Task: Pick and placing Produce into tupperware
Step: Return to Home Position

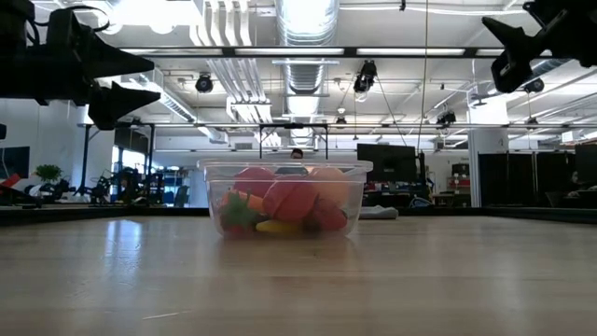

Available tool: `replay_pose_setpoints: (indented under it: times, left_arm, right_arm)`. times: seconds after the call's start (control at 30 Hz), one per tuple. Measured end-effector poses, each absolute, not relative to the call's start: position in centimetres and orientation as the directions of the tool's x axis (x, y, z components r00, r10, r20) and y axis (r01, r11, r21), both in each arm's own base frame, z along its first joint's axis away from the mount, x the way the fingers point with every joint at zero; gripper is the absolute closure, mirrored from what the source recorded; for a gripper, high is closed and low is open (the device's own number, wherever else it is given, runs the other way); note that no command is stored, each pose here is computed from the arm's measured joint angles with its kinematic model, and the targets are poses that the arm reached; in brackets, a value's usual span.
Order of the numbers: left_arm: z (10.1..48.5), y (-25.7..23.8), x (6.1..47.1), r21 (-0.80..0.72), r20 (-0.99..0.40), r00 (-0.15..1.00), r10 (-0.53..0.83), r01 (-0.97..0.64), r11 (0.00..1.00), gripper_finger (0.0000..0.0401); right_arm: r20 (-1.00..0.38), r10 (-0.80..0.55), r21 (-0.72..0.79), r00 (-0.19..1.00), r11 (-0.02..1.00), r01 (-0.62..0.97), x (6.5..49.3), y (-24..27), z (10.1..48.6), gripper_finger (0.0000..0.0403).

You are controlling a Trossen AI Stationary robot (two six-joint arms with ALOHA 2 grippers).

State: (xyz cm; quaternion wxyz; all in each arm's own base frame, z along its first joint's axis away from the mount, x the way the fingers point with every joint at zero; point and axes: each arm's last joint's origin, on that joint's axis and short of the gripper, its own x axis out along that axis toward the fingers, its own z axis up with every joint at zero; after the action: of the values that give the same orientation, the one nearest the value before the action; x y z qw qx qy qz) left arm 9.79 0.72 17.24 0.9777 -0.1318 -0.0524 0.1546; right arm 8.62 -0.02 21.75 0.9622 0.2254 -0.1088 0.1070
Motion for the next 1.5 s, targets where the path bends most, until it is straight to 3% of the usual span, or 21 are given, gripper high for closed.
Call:
replay_pose_setpoints:
  times: [0.2, 0.43, 0.6, 0.83, 1.5]
  left_arm:
    - [17.2, 0.7, 9.8, -0.274, 0.061, 0.947, 0.316, -0.289, 0.918, 0.0089]
    - [17.2, 0.7, 9.8, -0.273, 0.060, 0.947, 0.316, -0.289, 0.918, 0.0089]
    - [17.2, 0.7, 9.8, -0.273, 0.060, 0.947, 0.316, -0.289, 0.918, 0.0089]
    - [17.2, 0.7, 9.8, -0.273, 0.060, 0.947, 0.315, -0.289, 0.918, 0.0088]
    - [17.1, 0.7, 9.8, -0.272, 0.058, 0.947, 0.315, -0.289, 0.918, 0.0089]
  right_arm:
    - [0.274, 0.162, 0.375, 0.948, 0.890, -0.260, 9.3, -0.1, 19.4, 0.0204]
    - [0.222, 0.262, 0.296, 0.939, 0.900, -0.321, 9.4, 0.2, 18.8, 0.0204]
    - [0.142, 0.253, 0.231, 0.957, 0.931, -0.281, 9.6, 0.2, 18.0, 0.0204]
    - [0.036, 0.230, 0.254, 0.973, 0.939, -0.231, 9.8, 0.1, 17.0, 0.0204]
    - [0.015, 0.230, 0.385, 0.973, 0.897, -0.217, 9.9, 0.1, 16.8, 0.0204]
